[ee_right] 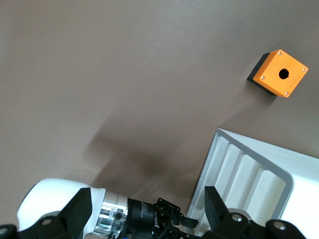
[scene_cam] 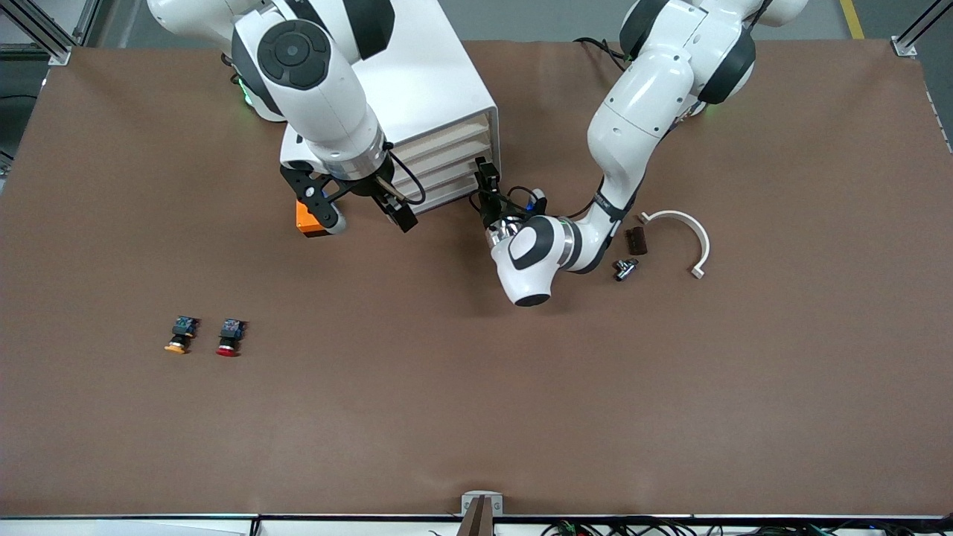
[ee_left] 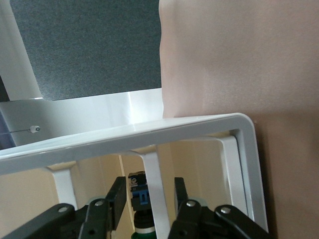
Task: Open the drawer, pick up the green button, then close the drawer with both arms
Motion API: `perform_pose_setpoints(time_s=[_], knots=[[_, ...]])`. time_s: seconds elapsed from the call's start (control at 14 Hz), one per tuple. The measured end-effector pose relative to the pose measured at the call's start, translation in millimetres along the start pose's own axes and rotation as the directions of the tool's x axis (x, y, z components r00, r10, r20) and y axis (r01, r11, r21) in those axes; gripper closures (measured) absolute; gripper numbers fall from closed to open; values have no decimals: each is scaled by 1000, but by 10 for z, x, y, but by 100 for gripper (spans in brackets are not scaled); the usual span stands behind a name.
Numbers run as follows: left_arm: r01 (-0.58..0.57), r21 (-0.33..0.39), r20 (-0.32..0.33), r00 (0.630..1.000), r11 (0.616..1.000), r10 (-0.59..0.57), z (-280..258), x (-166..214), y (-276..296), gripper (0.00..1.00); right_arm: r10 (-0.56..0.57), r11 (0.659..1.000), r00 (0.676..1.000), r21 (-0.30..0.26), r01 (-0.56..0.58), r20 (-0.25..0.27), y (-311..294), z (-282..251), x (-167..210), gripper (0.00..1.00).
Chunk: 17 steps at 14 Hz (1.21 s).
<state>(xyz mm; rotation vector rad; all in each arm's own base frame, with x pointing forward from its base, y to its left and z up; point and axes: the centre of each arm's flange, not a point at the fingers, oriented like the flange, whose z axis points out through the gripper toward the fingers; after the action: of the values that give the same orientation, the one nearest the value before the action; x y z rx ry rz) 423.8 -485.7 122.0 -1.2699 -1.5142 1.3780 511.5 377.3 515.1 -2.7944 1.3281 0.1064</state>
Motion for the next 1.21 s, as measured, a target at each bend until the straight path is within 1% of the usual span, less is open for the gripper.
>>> perform_pose_setpoints(time_s=[0.28, 0.36, 0.43, 0.5, 0.57, 0.71, 0.78, 0.85, 1.0, 1.07, 1.14, 1.21], knots=[[13, 14, -25, 1000, 1000, -13, 182, -22, 30, 57, 13, 1000, 1000, 3, -13, 0, -30, 1, -108, 0], [17, 17, -32, 999, 1000, -16, 229, -24, 38, 62, 17, 1000, 1000, 3, -17, 0, -31, 1, -120, 0], [19, 20, -37, 999, 1000, -18, 266, -26, 45, 62, 18, 1000, 1000, 3, -18, 0, -32, 0, -124, 0], [20, 22, -42, 999, 1000, -19, 298, -30, 49, 68, 19, 1000, 1000, 4, -19, 0, -33, -4, -124, 0], [21, 23, -46, 999, 999, -20, 325, -34, 50, 68, 19, 1000, 1000, 5, -19, 0, -34, -7, -127, 0], [22, 24, -49, 999, 999, -21, 343, -37, 53, 79, 16, 1000, 1000, 5, -16, 0, -35, -8, -143, 0], [23, 24, -48, 999, 999, -21, 339, -34, 56, 79, 15, 1000, 1000, 4, -15, 0, -36, -5, -151, 0], [23, 24, -47, 999, 999, -22, 332, -31, 57, 83, 14, 1000, 1000, 4, -14, 0, -38, 0, -157, 0], [24, 22, -43, 999, 999, -23, 309, -21, 62, 84, 15, 1000, 1000, 1, -15, 0, -42, 16, -161, 0], [25, 20, -41, 999, 999, -24, 300, -16, 69, 88, 16, 1000, 1000, 0, -16, 0, -43, 20, -162, 0], [26, 21, -40, 999, 999, -25, 295, -12, 73, 88, 17, 1000, 1000, 0, -17, -1, -43, 22, -164, 0], [37, 26, -37, 999, 999, -36, 292, -11, 68, 91, 17, 1000, 1000, 0, -17, -1, -44, 24, -169, 0]])
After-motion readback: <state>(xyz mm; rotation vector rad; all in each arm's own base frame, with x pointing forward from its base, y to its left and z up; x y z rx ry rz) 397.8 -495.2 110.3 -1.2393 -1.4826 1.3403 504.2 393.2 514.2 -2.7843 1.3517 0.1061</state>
